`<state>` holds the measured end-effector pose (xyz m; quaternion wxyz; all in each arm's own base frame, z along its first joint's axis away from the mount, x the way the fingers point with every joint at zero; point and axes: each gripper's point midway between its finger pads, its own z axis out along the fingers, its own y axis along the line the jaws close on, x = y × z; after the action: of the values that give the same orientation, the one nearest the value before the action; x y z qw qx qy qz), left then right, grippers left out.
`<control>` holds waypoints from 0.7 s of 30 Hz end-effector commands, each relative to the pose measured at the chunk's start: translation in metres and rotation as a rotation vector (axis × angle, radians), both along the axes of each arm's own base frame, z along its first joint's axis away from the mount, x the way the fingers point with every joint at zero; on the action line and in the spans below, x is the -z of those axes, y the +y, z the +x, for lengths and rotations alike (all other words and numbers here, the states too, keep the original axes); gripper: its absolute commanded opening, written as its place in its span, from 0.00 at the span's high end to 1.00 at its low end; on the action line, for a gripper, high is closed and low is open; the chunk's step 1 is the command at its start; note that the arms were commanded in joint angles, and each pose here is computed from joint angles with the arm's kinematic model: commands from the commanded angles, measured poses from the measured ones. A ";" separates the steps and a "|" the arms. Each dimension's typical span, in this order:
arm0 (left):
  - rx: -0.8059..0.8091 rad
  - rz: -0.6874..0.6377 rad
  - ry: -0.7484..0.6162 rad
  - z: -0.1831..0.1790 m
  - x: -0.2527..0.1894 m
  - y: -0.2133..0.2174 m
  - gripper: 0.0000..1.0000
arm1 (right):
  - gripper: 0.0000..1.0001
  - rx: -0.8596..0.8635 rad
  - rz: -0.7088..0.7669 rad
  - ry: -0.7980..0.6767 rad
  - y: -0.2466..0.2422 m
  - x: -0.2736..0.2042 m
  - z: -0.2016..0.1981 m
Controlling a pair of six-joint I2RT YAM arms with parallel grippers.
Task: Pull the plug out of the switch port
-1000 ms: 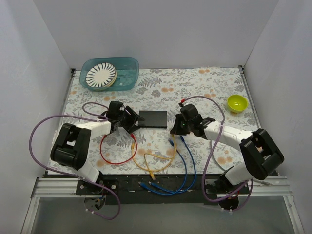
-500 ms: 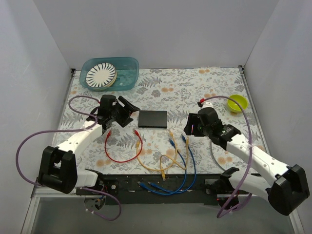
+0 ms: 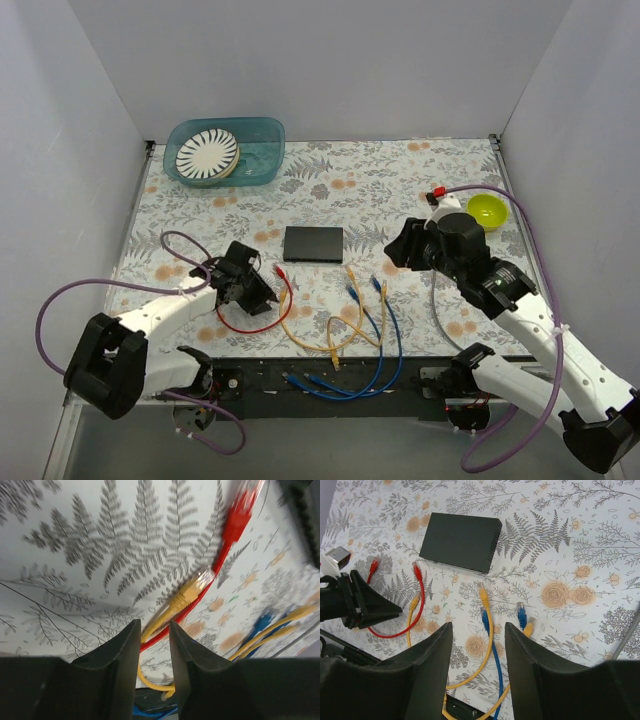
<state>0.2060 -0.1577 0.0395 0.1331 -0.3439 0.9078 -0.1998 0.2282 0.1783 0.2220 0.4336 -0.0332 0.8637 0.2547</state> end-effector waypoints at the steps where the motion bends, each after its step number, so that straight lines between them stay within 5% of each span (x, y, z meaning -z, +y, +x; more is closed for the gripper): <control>1: 0.112 0.038 0.055 -0.029 0.014 -0.035 0.72 | 0.48 -0.031 0.002 -0.043 -0.004 -0.020 -0.009; 8: 0.335 0.071 0.136 -0.052 0.042 -0.127 0.75 | 0.48 -0.039 0.017 -0.033 -0.007 -0.018 -0.018; 11: 0.409 0.064 0.057 -0.040 0.028 -0.164 0.77 | 0.48 -0.036 0.016 -0.039 -0.010 -0.018 -0.021; 14: 0.483 0.015 -0.024 -0.028 0.011 -0.199 0.80 | 0.49 -0.029 0.013 -0.045 -0.014 -0.019 -0.024; 21: 0.758 -0.140 0.084 -0.041 0.047 -0.318 0.83 | 0.48 0.002 -0.010 -0.094 -0.027 -0.044 -0.025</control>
<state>0.1875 -0.4330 0.0248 0.0349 -0.0740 0.9594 -0.2699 0.2012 0.1587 0.2333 0.4394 -0.0447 0.8609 0.2526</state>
